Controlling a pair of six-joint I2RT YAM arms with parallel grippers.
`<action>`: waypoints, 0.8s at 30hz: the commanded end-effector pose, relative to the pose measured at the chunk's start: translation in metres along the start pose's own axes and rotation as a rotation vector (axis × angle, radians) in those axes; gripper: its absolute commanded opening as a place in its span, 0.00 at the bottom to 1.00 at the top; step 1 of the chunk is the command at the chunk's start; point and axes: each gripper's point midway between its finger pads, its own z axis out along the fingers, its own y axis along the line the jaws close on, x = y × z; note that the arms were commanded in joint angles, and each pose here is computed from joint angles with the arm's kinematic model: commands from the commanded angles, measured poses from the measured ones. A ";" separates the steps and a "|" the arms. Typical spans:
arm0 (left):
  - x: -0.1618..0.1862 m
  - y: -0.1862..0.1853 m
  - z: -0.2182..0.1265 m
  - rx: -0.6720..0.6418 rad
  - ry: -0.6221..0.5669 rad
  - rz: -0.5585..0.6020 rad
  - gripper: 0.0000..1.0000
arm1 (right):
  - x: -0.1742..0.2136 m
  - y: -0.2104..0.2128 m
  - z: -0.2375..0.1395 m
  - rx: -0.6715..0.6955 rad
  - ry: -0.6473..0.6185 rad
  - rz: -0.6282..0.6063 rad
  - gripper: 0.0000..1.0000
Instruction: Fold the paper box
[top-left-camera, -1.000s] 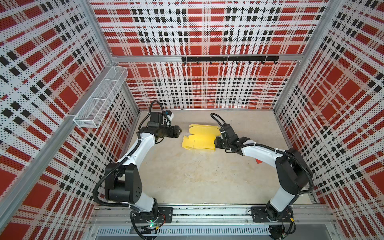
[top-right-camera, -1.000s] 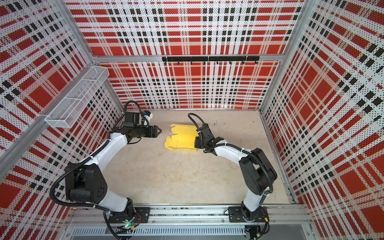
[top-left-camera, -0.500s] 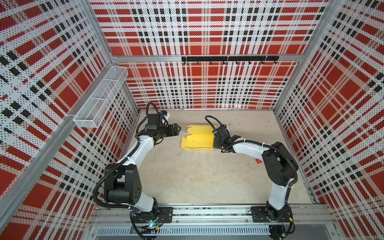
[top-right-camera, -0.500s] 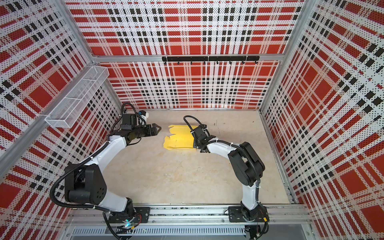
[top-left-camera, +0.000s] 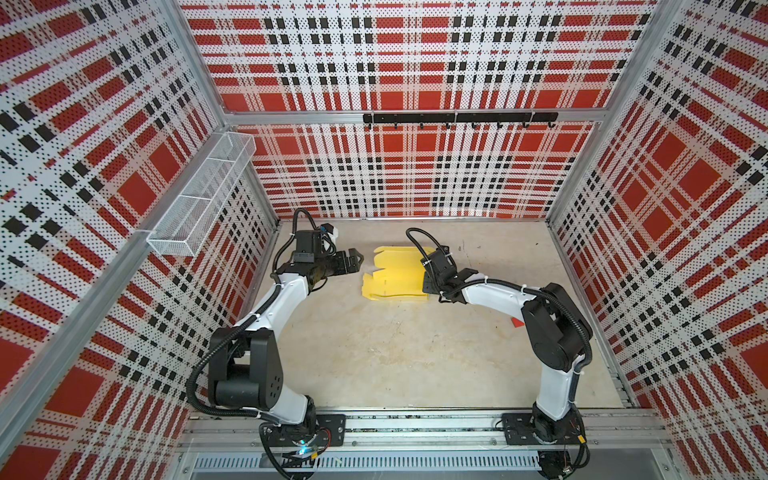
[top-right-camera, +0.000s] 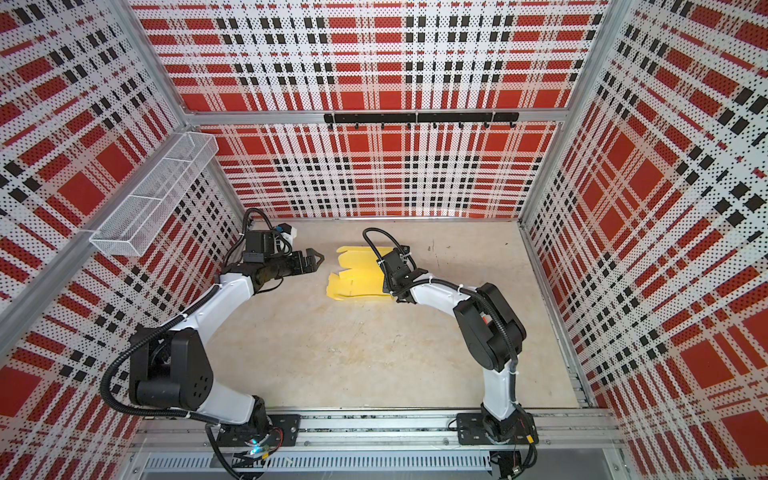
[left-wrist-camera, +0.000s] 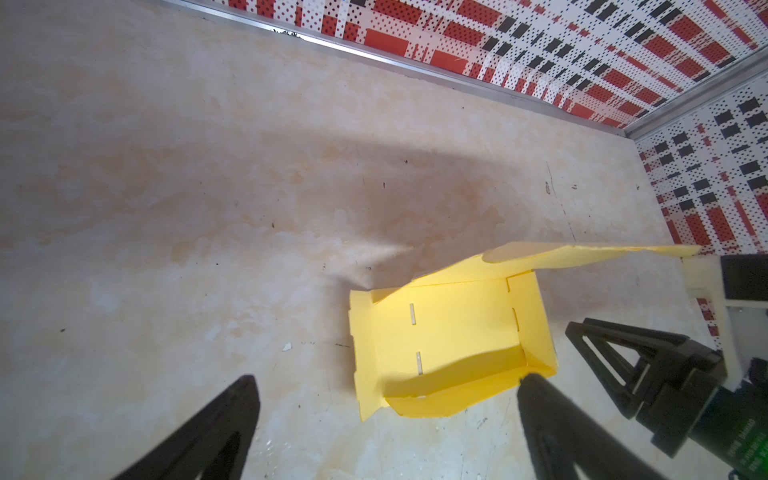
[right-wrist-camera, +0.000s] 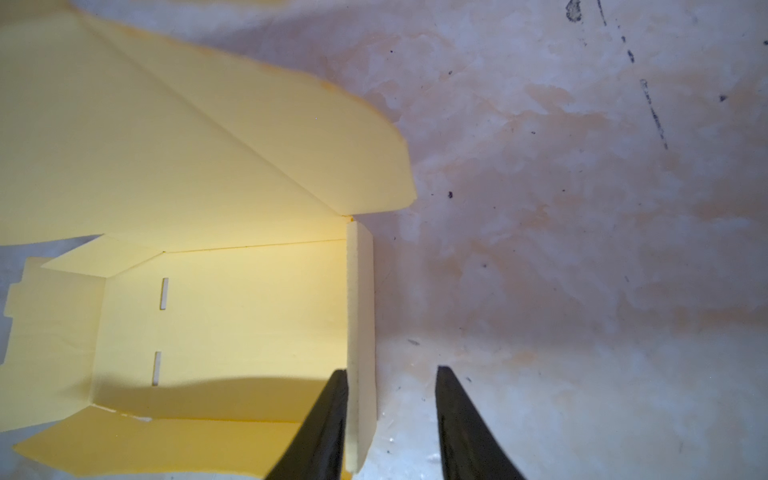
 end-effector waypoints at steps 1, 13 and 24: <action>-0.004 0.005 -0.001 -0.015 -0.024 -0.018 0.99 | -0.011 0.015 -0.014 -0.051 -0.111 0.015 0.32; -0.006 0.003 -0.002 -0.007 -0.030 -0.004 0.99 | -0.007 0.025 -0.004 -0.043 -0.146 -0.025 0.35; -0.006 0.005 -0.003 -0.012 -0.035 -0.017 0.99 | 0.007 0.020 0.027 -0.030 -0.063 -0.021 0.33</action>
